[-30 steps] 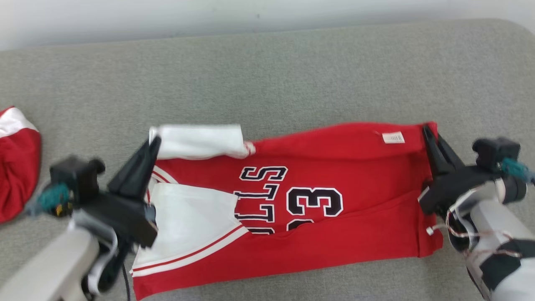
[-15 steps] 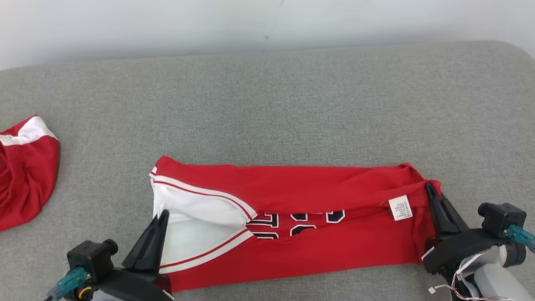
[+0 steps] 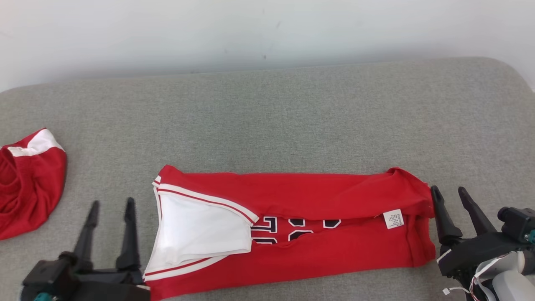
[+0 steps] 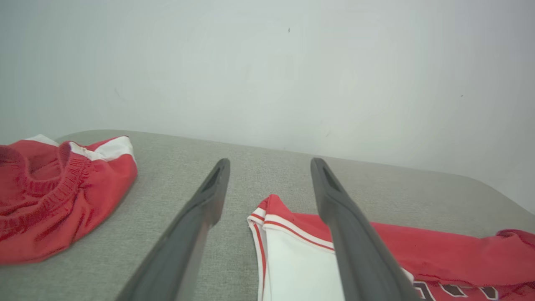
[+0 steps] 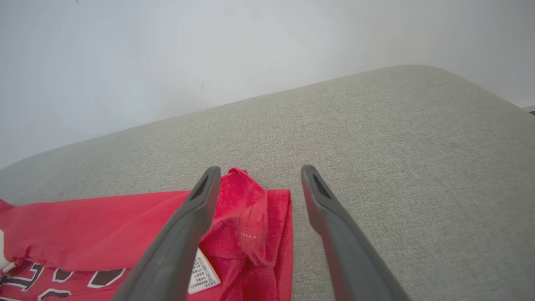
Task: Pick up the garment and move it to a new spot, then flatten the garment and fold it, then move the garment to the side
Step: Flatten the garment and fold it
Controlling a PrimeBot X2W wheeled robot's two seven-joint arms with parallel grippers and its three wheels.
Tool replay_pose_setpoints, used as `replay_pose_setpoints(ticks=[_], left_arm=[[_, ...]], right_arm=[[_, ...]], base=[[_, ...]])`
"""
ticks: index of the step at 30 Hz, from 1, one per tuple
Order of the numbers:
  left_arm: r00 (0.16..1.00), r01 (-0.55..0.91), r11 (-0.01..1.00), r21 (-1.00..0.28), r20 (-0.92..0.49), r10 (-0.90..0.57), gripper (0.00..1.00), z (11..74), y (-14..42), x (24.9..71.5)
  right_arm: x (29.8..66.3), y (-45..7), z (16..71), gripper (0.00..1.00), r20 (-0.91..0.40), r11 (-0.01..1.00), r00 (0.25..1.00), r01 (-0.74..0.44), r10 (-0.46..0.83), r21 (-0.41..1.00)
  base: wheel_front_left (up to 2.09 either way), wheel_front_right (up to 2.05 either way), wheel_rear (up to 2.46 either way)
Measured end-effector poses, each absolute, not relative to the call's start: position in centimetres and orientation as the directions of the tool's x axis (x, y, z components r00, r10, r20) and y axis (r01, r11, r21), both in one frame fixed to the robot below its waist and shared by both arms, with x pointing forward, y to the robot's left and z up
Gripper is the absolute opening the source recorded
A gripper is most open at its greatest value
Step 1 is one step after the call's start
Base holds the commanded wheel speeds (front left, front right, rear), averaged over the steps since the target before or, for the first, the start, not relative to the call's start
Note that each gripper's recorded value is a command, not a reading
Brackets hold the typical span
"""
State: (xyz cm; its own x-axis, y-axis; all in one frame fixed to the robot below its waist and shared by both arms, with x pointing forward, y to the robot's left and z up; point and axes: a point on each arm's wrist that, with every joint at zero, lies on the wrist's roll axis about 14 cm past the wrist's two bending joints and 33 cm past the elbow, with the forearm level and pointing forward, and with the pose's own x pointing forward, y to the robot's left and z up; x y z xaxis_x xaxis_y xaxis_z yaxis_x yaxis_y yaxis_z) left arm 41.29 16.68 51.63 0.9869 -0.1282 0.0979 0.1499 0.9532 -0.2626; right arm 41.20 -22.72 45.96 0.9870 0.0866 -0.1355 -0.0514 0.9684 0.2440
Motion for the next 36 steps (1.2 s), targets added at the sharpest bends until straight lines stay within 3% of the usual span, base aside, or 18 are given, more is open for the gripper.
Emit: replay_pose_setpoints(ticks=[7, 23, 24, 25, 26, 32, 36], left_arm=[[0.989, 0.055, 0.984, -0.172, 0.145, -0.029, 1.0, 52.5, 19.3, 40.0], [0.999, -0.036, 0.991, -0.131, 0.034, 0.041, 1.0, 48.8, 21.3, 37.5], [0.999, -0.037, 0.991, -0.129, 0.031, 0.042, 1.0, 48.7, 21.3, 37.4], [0.999, -0.038, 0.991, -0.128, 0.029, 0.042, 1.0, 48.6, 21.4, 37.4], [0.999, -0.039, 0.991, -0.129, 0.029, 0.043, 1.0, 48.6, 21.4, 37.4], [0.999, -0.031, 0.992, -0.125, 0.034, 0.036, 1.0, 48.8, 21.1, 37.3], [0.998, -0.022, 0.992, -0.122, 0.047, 0.028, 1.0, 49.2, 20.8, 37.2]], right_arm=[[41.2, -23.3, 43.9, 1.0, -0.233, 0.958, 0.971, 0.023, 0.046, 0.285], [40.7, -21.4, 38.3, 1.0, -0.448, 0.948, 0.893, 0.098, 0.051, 0.304], [40.7, -21.1, 38.1, 0.48, -0.455, 0.945, 0.889, 0.098, 0.058, 0.313], [40.7, -20.7, 38.0, 0.19, -0.459, 0.942, 0.886, 0.098, 0.064, 0.322], [40.8, -20.5, 38.0, 0.0, -0.459, 0.94, 0.885, 0.096, 0.07, 0.327], [40.9, -20.8, 38.4, 0.0, -0.446, 0.94, 0.893, 0.096, 0.063, 0.326], [41.1, -24.7, 39.9, 0.0, -0.416, 0.955, 0.909, 0.131, -0.009, 0.265]], base=[[0.0, 0.0, 0.0], [0.0, 0.0, 0.0], [0.0, 0.0, 0.0], [0.0, 0.0, 0.0], [0.0, 0.0, 0.0], [0.0, 0.0, 0.0], [0.0, 0.0, 0.0]])
